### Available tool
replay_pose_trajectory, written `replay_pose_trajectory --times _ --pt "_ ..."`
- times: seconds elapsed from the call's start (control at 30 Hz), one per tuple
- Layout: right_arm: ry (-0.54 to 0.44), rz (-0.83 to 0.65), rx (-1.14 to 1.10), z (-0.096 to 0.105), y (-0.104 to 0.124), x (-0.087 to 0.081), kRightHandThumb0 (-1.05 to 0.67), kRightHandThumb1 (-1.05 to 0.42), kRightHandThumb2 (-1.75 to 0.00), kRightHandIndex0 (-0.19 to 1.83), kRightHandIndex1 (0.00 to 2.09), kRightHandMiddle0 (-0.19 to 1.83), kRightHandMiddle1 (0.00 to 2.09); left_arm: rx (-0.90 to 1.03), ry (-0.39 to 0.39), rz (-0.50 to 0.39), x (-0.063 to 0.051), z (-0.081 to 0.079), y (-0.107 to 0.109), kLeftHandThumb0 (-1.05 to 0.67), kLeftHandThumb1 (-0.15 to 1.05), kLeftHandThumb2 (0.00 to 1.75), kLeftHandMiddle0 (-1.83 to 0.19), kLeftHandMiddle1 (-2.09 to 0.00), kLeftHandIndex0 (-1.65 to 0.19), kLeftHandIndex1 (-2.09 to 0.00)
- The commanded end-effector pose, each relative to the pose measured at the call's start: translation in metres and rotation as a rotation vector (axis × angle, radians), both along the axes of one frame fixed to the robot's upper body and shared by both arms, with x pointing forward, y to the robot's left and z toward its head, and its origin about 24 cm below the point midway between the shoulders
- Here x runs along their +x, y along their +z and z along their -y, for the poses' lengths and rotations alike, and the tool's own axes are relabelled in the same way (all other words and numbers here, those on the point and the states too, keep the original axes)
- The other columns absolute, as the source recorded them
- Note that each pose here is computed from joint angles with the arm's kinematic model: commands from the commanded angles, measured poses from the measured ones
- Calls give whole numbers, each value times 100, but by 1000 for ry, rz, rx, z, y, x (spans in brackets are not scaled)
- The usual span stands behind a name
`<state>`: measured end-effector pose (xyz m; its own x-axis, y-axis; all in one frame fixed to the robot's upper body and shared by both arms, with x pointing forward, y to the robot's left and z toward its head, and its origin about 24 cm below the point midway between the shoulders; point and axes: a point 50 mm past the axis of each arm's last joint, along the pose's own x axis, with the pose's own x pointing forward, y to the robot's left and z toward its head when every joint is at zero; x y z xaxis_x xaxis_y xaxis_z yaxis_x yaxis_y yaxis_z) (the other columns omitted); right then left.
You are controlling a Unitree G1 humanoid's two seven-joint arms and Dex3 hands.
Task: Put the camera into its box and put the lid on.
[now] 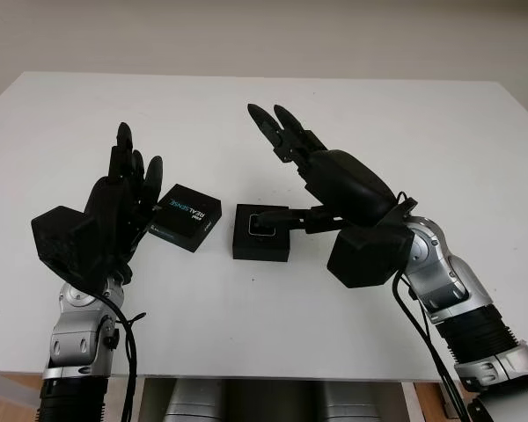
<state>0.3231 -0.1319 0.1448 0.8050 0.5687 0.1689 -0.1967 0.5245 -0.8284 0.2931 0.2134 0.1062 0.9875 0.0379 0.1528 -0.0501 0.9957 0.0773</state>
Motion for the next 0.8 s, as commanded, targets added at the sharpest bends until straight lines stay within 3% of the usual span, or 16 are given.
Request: replay_pose_trajectory --times 0.0,0.03,0.07,0.1,0.17,0.2,0.27,0.37,0.57,0.77 --pt "-24 -57 99 5 0 2 -78 -105 -37 -19 0 -19 0 62 39 46 3 -4 14 -66 105 36 4 -8 7 -7" --pt "-29 -110 177 8 0 5 -78 -105 -38 -19 0 -19 0 115 50 61 6 -7 19 -64 105 33 -2 -9 3 -9" --pt "-30 -147 230 11 0 6 -77 -105 -41 -19 0 -19 0 152 57 72 8 -9 23 -55 104 23 -26 -22 -20 -23" --pt "-38 -185 292 15 1 10 -76 -105 -42 -19 0 -19 0 211 43 75 11 -12 28 -52 105 19 -34 -26 -28 -28" --pt "-52 -243 391 21 4 14 -77 -105 -49 -19 0 -19 0 336 -18 79 14 -18 39 -49 104 9 -30 -57 -28 -57" --pt "-61 -290 466 26 6 16 -76 -105 -52 -19 0 -19 0 429 -67 78 15 -22 46 -48 103 7 -24 -59 -21 -61" --pt "-59 -378 599 36 10 19 -77 -105 -55 -19 0 -19 0 663 -155 69 18 -27 61 -54 99 6 -21 -25 -14 -36" --pt "-47 -439 746 49 16 21 -74 -105 -66 -19 0 -19 0 945 -254 54 24 -30 77 -66 95 4 -12 -6 -7 -16" --pt "-89 -479 902 68 25 24 -76 -105 -66 -19 0 -19 0 1237 -403 44 36 -28 93 -71 89 4 2 -2 1 -7" --pt "-113 -474 919 72 27 23 -76 -105 -65 -19 0 -19 0 1468 -508 62 42 -13 91 -67 84 3 0 -5 2 -6"
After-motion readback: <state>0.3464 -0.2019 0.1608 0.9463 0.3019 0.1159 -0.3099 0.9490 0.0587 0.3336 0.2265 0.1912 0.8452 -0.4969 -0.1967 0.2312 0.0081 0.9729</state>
